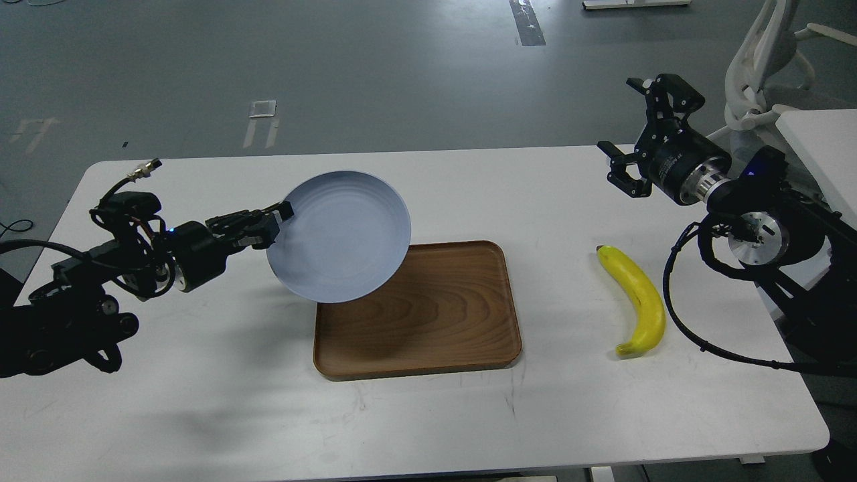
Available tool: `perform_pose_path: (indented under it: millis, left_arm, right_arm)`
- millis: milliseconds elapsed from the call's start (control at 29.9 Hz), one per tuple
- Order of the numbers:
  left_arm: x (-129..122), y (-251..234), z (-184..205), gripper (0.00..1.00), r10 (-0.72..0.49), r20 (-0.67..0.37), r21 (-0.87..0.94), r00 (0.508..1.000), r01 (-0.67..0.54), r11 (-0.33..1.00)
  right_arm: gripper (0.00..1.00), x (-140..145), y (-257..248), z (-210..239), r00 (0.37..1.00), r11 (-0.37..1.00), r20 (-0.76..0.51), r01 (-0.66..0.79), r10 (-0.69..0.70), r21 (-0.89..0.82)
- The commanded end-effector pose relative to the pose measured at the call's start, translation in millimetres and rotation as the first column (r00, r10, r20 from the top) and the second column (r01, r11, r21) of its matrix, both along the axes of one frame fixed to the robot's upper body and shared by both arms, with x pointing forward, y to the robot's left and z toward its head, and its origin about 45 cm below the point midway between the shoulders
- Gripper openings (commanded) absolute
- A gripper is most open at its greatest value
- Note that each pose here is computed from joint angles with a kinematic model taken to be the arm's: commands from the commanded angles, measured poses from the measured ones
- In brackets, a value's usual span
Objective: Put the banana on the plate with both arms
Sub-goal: 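Lift the plate with the left gripper and set it onto the wooden tray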
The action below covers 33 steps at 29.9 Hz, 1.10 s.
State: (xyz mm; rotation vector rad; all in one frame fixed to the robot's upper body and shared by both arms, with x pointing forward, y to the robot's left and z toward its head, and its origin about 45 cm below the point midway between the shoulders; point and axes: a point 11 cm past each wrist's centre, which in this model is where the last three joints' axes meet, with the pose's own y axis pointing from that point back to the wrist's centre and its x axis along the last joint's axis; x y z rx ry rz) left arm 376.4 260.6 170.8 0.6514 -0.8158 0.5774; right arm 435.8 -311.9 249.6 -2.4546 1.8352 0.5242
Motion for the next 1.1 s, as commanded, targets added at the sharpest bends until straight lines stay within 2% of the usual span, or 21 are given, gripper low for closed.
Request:
perform_pose_path:
  millis: [0,134,334,769,1003,1036,1070]
  left_arm:
    - [5,-20,-9,0.00,-0.030,-0.028,-0.004,0.999,0.030,1.000]
    - [8,-48,-30,0.00,-0.070,-0.053,0.022,0.996,0.071,0.997]
    - [1,-63,-57,0.00,-0.113,-0.087,0.090,0.990,0.121,0.989]
    - [-6,-64,-65,0.00,-0.111,-0.108,0.079,0.988,0.119,0.990]
    - [-8,-92,-63,0.00,-0.152,-0.102,0.045,0.983,0.157,0.987]
    - [-8,-92,-63,0.07,-0.152,-0.102,0.045,0.983,0.157,0.987]
    - [-8,-92,-63,0.21,-0.152,-0.102,0.045,0.983,0.157,0.987]
  right_arm:
    - [1.00,0,-5,1,1.000,1.000,0.001,0.007,-0.007,-0.006]
    - [1.00,2,-5,6,1.000,1.000,0.011,0.006,-0.006,-0.009]
    - [1.00,2,-4,7,1.000,1.000,0.013,0.004,-0.004,-0.010]
    - [1.00,2,-5,7,1.000,1.000,0.012,0.006,-0.005,-0.013]
    - [1.00,2,-7,7,1.000,1.000,0.012,0.011,-0.011,-0.013]
    - [1.00,2,-8,7,1.000,1.000,0.013,0.012,-0.012,-0.014]
    - [1.00,2,-8,8,1.000,1.000,0.014,0.013,-0.013,-0.016]
